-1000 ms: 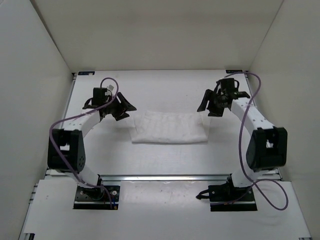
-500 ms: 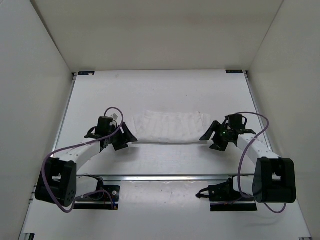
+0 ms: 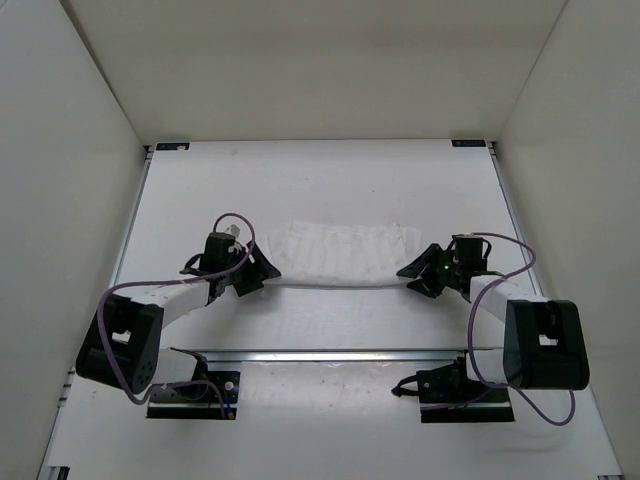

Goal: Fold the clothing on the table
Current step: Fold the skirt

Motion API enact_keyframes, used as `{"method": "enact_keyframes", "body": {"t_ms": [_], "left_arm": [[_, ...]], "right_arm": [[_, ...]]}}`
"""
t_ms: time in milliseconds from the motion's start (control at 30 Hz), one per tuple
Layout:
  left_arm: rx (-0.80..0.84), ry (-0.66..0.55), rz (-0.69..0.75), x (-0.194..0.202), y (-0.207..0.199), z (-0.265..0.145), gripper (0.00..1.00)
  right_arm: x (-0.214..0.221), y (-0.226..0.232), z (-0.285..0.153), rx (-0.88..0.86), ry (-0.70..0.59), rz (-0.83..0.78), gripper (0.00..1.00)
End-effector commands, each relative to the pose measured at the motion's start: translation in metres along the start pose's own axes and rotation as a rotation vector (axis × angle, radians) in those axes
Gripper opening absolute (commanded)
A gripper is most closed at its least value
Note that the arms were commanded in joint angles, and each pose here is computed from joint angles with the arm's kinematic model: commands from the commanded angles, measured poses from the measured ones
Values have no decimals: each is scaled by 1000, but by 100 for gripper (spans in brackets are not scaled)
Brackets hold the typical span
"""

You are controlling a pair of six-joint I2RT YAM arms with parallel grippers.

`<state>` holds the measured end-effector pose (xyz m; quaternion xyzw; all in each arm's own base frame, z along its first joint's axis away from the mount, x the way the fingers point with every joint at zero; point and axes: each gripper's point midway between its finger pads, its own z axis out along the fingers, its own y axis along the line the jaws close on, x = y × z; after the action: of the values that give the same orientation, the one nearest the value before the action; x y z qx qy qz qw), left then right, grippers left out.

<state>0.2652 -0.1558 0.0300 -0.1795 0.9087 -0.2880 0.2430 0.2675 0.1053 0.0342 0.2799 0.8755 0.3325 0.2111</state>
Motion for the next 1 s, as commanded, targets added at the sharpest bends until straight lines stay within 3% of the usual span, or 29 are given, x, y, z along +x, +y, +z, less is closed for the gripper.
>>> {"method": "enact_keyframes", "body": {"t_ms": [0,67,133,200,400,533,700,967], "left_arm": [[-34,-28,-8,-3,5,12,70],[-7,-29,-12,-2,-3,16,53],[44,-20,-7,-1,-15,22,17],[69,7,-12,6,-22,30,2],[96,30,-7,10,-35,52,0],[129,15,-9,6,-50,60,0],[138,8,-35,0,-57,64,0],[144,-7,-37,-5,-56,61,1]], "right_arm": [[-23,4,2,-31,-81,8,42],[-27,4,2,-41,-86,12,25],[-38,12,-2,-95,-112,8,0],[-42,22,-9,-151,-97,20,0],[-79,61,-26,-59,-140,-230,0],[-87,126,-29,-48,-121,-459,0],[-61,191,-4,-97,-65,-646,0],[38,254,53,-227,58,-824,0]]}}
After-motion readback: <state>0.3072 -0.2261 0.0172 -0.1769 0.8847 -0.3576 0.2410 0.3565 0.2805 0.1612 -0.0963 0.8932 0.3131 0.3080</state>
